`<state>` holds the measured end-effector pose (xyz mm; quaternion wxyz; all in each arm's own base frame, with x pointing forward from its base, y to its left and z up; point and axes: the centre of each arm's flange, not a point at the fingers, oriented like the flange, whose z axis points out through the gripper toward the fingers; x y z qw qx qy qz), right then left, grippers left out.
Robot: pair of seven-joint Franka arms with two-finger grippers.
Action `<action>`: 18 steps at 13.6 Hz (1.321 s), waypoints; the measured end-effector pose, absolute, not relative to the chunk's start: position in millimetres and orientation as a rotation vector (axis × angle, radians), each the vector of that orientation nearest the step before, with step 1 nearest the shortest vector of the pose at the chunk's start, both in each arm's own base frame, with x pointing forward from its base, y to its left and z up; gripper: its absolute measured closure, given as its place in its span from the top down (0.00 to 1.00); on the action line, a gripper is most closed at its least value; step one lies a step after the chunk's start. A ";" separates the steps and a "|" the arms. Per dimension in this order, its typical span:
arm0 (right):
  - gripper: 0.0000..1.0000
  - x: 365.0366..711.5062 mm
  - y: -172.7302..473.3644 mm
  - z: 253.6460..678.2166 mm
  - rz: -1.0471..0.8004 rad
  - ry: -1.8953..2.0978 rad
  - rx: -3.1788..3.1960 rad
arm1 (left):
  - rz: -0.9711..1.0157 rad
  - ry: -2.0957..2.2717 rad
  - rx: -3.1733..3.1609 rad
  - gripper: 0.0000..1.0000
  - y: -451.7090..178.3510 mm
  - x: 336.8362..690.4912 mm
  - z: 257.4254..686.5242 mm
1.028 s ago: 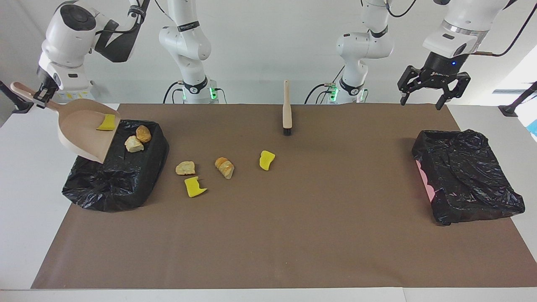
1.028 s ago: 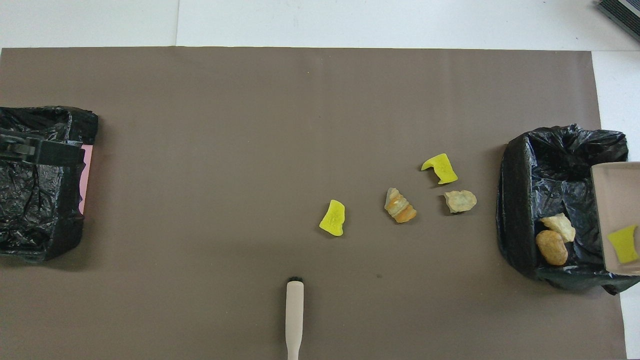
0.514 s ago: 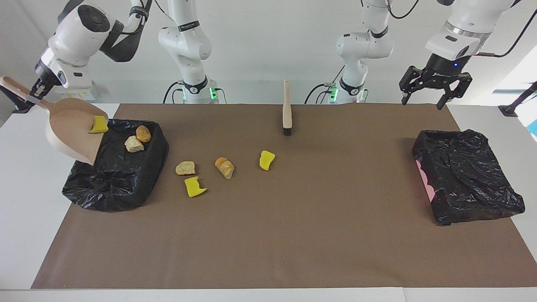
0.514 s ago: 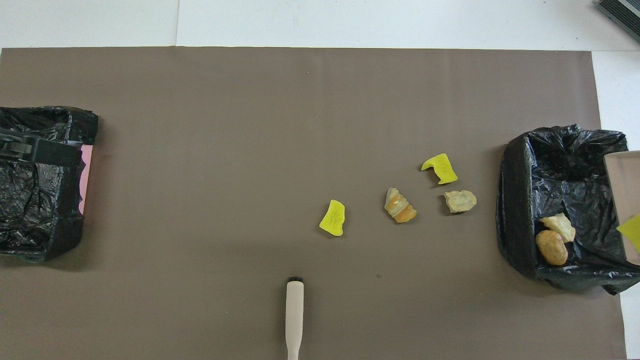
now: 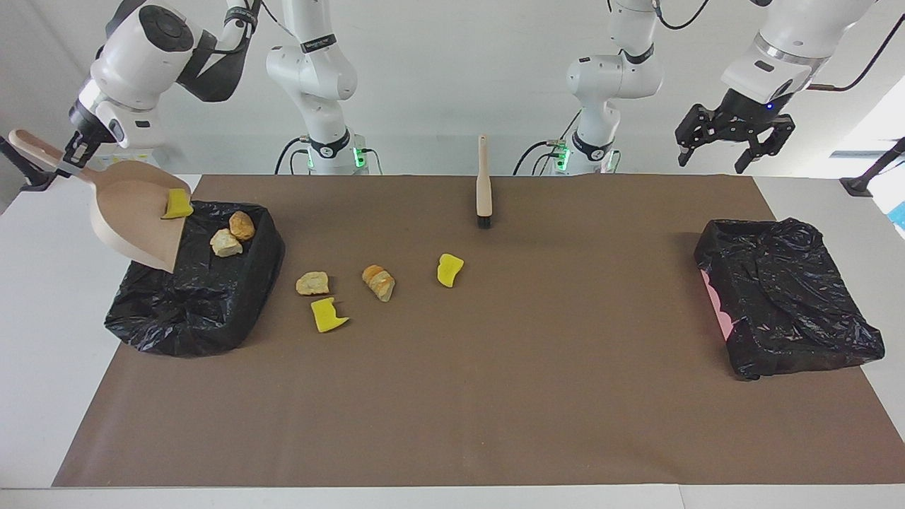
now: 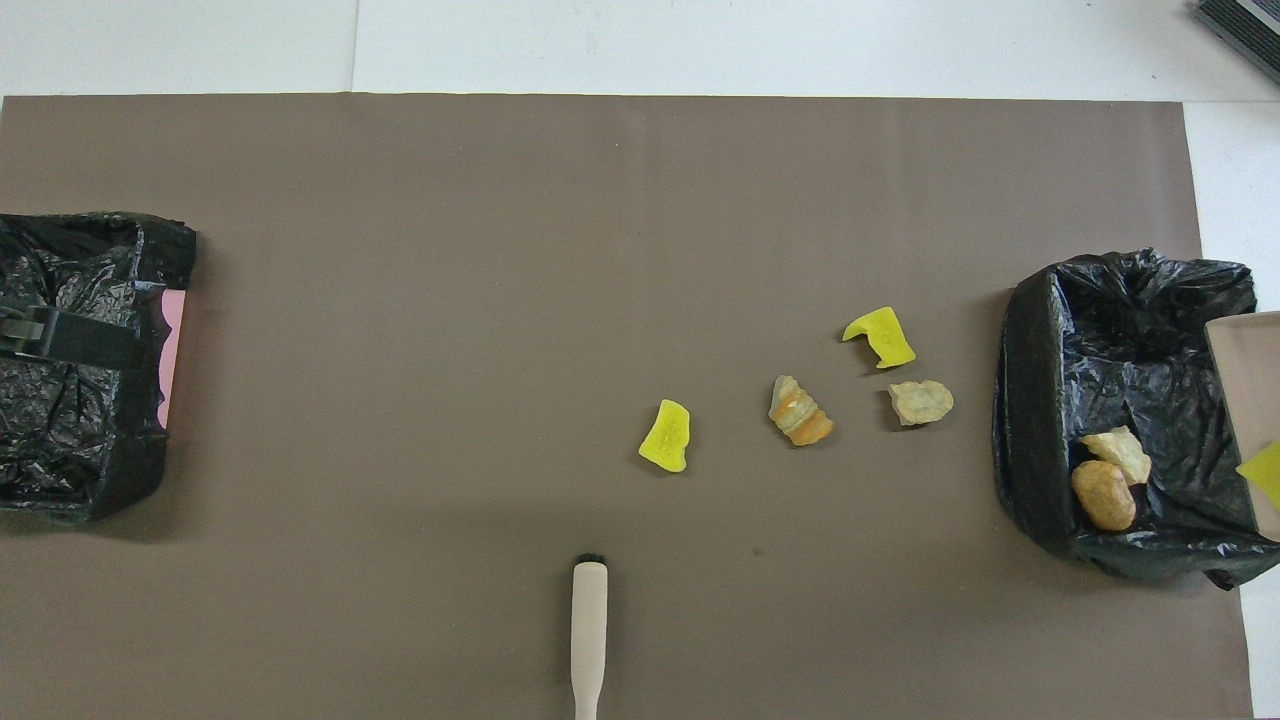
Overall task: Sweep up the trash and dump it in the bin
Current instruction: 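Tilt the dustpan with the right gripper to dump debris into bin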
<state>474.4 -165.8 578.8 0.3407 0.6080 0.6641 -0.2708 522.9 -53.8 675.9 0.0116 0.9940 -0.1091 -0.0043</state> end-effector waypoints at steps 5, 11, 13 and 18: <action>0.32 464.2 -192.1 585.7 -0.725 1.690 1.652 | -0.032 -0.340 3.100 1.00 -53.5 520.2 676.3; 0.32 471.5 -166.4 589.5 -0.663 1.720 1.698 | -0.031 -0.340 3.100 1.00 -53.5 519.9 676.7; 0.32 471.3 -163.5 589.4 -0.594 1.727 1.785 | -0.031 -0.340 3.100 1.00 -53.5 519.8 676.7; 0.32 463.1 -145.5 568.3 -0.455 1.552 2.213 | -0.032 -0.340 3.100 1.00 -53.4 519.8 676.7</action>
